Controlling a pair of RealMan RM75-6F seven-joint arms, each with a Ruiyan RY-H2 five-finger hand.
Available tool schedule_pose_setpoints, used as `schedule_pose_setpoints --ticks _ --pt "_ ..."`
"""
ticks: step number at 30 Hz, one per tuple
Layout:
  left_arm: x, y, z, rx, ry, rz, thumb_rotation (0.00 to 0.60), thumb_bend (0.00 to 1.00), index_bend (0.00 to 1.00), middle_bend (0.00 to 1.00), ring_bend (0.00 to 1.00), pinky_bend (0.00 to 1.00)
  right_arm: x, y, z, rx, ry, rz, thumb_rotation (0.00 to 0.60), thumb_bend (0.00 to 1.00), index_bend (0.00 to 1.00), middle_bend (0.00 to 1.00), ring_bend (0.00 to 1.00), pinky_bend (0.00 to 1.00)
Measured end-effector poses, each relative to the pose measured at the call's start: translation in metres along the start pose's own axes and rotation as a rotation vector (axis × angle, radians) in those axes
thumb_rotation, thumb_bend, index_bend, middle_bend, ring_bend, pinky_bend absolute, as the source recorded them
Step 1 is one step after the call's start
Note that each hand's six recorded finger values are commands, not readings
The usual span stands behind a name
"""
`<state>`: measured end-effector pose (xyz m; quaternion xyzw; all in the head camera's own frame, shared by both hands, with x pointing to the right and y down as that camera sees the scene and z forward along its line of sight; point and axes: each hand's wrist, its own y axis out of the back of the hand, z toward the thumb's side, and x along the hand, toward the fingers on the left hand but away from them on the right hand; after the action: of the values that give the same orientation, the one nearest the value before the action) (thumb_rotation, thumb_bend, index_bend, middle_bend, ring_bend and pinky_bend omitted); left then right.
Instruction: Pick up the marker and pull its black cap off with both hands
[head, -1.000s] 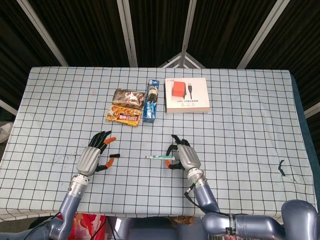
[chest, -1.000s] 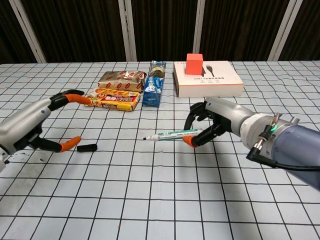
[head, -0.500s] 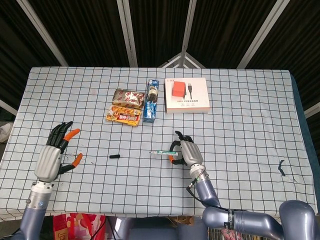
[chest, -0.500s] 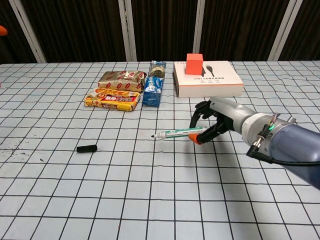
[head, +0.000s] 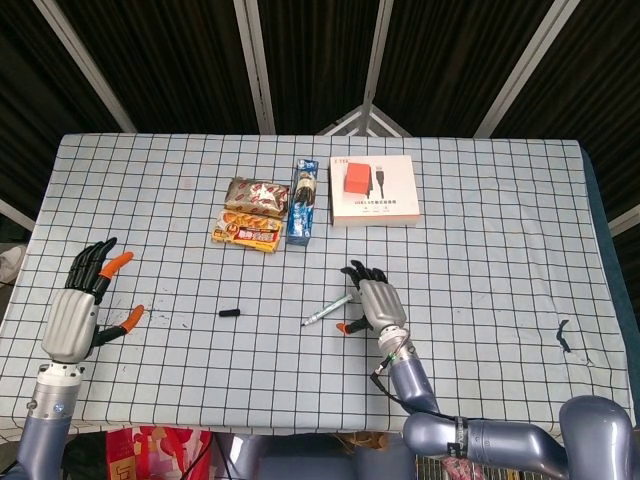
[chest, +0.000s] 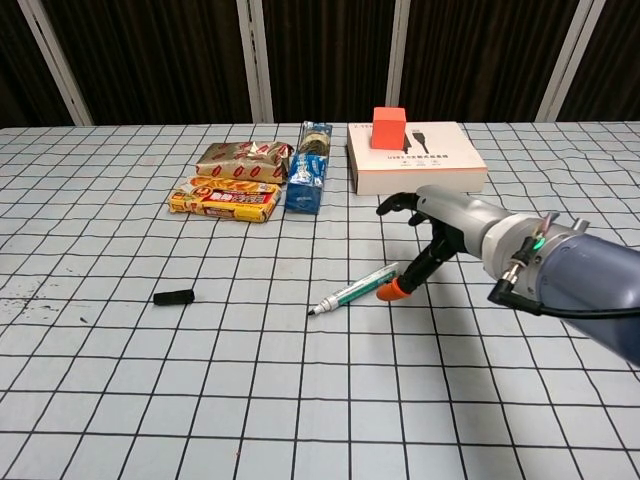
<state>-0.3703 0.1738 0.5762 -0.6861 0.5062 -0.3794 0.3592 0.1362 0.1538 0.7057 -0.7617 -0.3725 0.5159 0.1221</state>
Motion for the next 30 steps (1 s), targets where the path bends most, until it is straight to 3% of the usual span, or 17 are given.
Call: schedule_pose_setpoints --ticks 10,15,18,20,24,27,30 --pt "-0.002 0.008 -0.004 0.006 0.011 0.015 0.6 0.39 0.17 0.02 0.0 0.0 0.007 0.013 0.007 -0.007 0.012 -0.015 0.6 0.0 0.1 0.06 0.1 0.02" --pt "-0.009 0.022 -0.013 0.025 0.036 0.033 0.6 0.39 0.18 0.02 0.0 0.0 0.022 0.035 0.006 -0.015 0.057 -0.052 0.6 0.17 0.17 0.06 0.1 0.02" --pt "-0.016 0.03 -0.022 0.057 0.066 0.031 0.6 0.39 0.18 0.03 0.0 0.0 0.034 0.05 -0.001 -0.005 0.093 -0.101 0.6 0.19 0.17 0.06 0.1 0.02" --pt "-0.022 0.034 -0.028 0.078 0.084 0.025 0.6 0.39 0.18 0.03 0.0 0.0 0.044 0.061 -0.01 0.034 0.11 -0.143 0.6 0.19 0.18 0.06 0.1 0.02" --pt "-0.036 0.043 -0.042 0.131 0.119 0.012 0.6 0.39 0.17 0.03 0.0 0.0 0.072 0.092 -0.047 0.229 0.104 -0.287 0.6 0.19 0.2 0.06 0.1 0.02" --pt "-0.045 0.045 -0.051 0.156 0.134 0.003 0.6 0.39 0.16 0.04 0.0 0.0 0.098 0.12 -0.086 0.386 0.037 -0.405 0.6 0.19 0.2 0.06 0.1 0.02" --pt "-0.056 0.046 -0.061 0.178 0.161 -0.026 0.6 0.39 0.16 0.04 0.0 0.0 0.123 0.151 -0.125 0.469 -0.036 -0.478 0.6 0.19 0.2 0.06 0.1 0.02"
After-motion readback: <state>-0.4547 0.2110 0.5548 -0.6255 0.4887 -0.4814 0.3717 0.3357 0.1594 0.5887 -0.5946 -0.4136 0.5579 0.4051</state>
